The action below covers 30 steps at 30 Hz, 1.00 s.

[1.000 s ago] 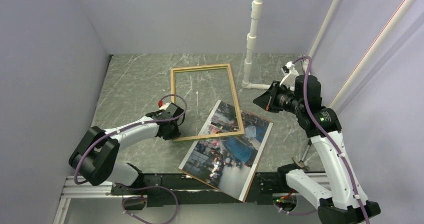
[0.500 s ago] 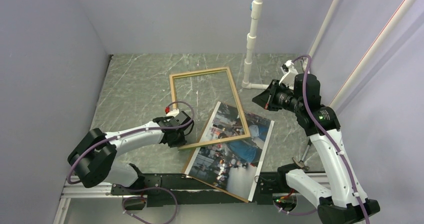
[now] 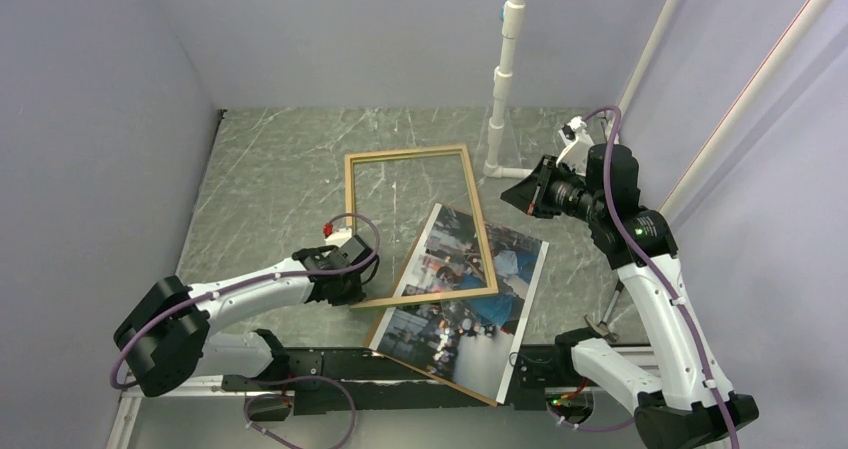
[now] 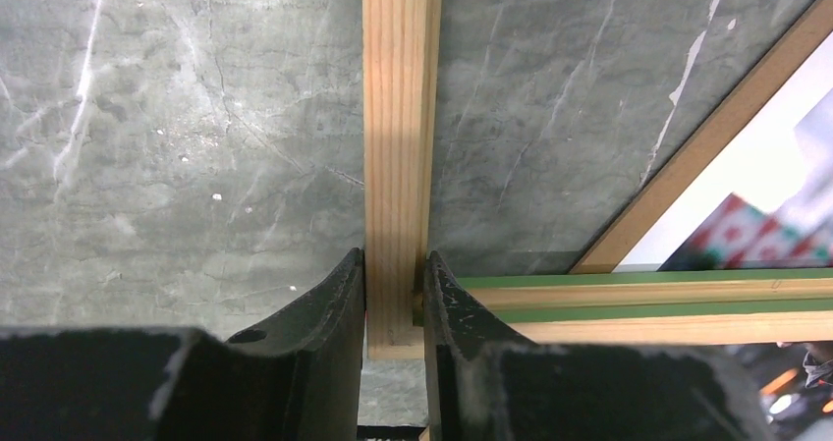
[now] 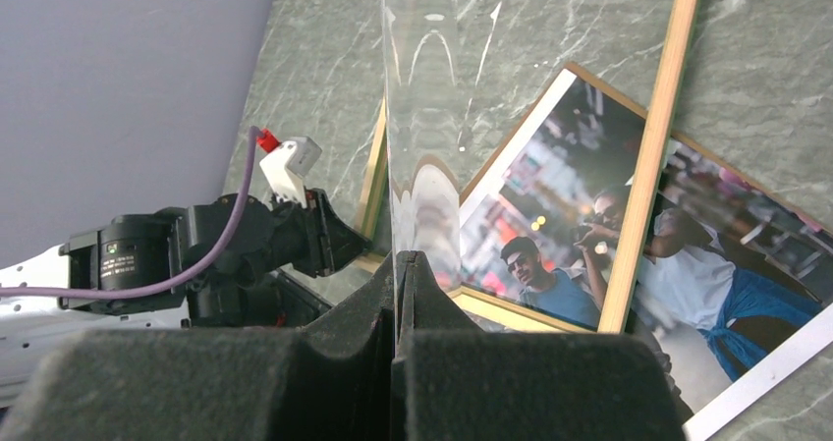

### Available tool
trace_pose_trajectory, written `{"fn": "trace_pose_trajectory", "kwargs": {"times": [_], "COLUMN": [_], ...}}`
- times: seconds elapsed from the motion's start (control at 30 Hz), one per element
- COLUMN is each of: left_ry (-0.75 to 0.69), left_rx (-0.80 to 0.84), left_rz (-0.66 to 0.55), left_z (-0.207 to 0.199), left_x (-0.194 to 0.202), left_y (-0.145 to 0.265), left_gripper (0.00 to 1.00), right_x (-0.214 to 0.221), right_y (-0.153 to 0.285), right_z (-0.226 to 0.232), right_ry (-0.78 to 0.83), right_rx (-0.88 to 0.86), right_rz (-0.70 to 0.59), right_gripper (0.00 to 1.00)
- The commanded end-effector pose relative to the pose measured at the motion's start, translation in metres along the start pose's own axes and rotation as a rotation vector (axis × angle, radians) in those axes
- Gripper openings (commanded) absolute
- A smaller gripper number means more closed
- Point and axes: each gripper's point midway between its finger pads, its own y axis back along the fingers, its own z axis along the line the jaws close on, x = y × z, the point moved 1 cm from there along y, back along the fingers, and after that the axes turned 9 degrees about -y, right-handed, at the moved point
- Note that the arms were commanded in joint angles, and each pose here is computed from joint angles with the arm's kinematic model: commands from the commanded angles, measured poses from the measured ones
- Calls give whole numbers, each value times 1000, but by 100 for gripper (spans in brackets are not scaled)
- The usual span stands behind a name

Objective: Put the photo into the frame

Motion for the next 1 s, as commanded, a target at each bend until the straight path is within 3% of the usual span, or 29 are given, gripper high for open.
{"fn": "trace_pose_trajectory", "kwargs": {"times": [0.0,0.17,0.3,0.5,0.77,0.97], "left_ry": [-15,1,2,26,202,311], "left_rx": [36,57,94,206,472,510], "left_rz": [-32,-55,-107,-213,-405,-464], "left_z": [-7,-11,-18,-31,-41,-33], "left_x": [-6,-12,-28,-69,-129,-154], "left_y": [1,7,21,50,94,108], "left_gripper": [7,63,86,91,99,99], "right_x": [-13,-12,-10,-5,2,-4], "right_y": [1,1,-2,-11,-31,-46], "right_z": [21,22,22,22,15,17], "right_ry": [15,9,-1,-28,-59,-66], "right_rx": [-82,-91,-97,-124,-134,-151], "right_rz": [-39,-30,-18,30,107,129], "right_gripper": [0,0,0,0,0,0]}}
